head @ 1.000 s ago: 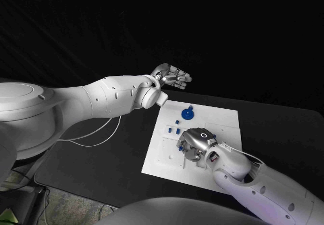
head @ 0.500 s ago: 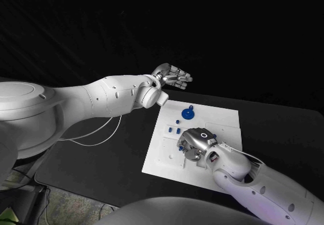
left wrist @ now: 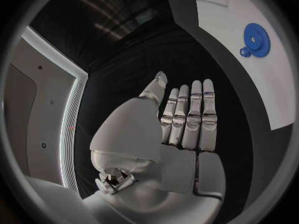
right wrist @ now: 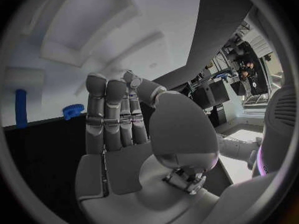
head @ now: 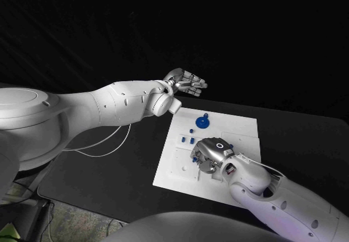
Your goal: Assemble the parts on the task board
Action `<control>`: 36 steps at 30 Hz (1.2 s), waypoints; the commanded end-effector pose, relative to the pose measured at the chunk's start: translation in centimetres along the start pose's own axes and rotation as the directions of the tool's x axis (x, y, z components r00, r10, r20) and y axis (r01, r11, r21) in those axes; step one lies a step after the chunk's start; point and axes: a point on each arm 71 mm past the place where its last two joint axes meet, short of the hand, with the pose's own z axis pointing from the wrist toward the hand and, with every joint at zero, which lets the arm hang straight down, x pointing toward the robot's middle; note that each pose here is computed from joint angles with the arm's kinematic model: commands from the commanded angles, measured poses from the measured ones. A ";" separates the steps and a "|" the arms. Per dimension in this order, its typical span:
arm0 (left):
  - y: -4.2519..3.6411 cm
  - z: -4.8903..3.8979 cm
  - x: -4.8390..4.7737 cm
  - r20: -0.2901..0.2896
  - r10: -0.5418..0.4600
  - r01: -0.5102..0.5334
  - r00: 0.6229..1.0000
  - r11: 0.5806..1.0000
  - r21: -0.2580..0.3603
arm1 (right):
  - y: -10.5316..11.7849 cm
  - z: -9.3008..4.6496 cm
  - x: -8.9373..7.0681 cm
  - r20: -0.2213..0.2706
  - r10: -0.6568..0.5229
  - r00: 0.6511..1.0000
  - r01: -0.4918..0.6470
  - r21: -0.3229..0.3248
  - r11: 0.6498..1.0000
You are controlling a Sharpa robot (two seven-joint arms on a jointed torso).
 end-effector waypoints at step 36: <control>-0.11 0.10 0.33 -0.021 -0.010 0.010 1.000 1.000 0.000 | -0.2 0.0 0.1 0.006 -0.071 0.997 0.071 0.027 0.997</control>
